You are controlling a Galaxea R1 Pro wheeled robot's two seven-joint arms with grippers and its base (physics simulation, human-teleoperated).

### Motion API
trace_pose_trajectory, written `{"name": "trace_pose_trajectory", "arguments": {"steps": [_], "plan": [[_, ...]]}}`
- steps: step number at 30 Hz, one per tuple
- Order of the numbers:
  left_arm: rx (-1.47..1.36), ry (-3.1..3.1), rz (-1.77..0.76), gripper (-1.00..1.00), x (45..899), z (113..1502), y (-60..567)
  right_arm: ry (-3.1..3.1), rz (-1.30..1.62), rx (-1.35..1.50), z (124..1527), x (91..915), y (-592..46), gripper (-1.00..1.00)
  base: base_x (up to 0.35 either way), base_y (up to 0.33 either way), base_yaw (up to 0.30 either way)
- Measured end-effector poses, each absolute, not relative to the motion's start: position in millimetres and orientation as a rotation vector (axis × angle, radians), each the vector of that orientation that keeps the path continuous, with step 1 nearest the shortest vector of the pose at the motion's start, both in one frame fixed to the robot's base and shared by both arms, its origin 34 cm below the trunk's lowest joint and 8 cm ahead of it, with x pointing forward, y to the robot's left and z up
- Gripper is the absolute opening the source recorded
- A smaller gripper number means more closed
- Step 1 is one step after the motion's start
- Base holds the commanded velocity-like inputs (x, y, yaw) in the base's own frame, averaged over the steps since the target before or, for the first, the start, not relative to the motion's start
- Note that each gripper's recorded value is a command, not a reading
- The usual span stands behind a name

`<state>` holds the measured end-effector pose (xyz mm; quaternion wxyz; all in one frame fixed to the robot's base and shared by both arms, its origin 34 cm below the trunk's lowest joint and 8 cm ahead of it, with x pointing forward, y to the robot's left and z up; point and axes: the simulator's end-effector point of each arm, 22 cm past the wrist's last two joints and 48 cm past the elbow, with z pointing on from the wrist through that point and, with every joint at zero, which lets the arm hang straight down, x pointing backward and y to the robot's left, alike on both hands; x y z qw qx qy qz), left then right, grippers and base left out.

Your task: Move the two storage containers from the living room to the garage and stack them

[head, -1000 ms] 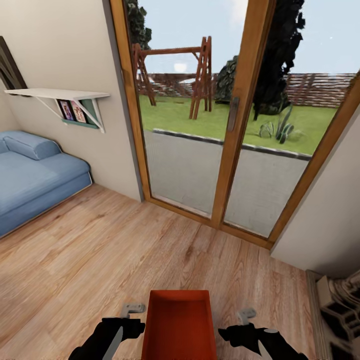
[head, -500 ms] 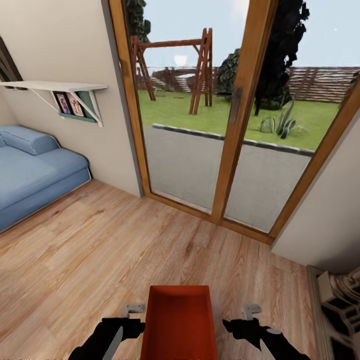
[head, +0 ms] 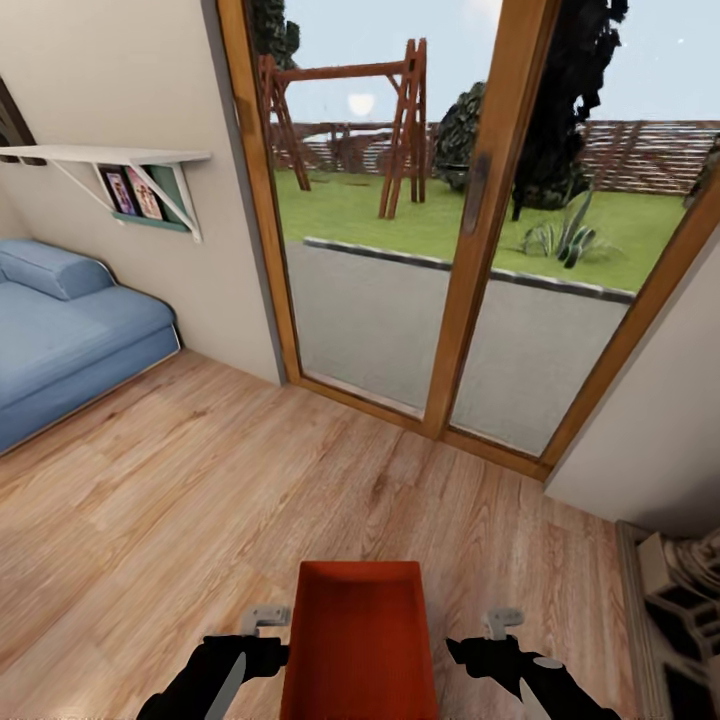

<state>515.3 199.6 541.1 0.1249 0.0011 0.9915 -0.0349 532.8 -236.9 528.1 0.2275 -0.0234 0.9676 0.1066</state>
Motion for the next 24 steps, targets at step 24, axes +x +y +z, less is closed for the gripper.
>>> {"name": "trace_pose_trajectory", "arguments": {"steps": [24], "plan": [[0.001, 2.927, -0.106, 1.00, 502, 488, 199, 2.703, 0.301, -0.066, 474, 519, -235, 1.00, 0.000, 0.012, 0.000]]}}
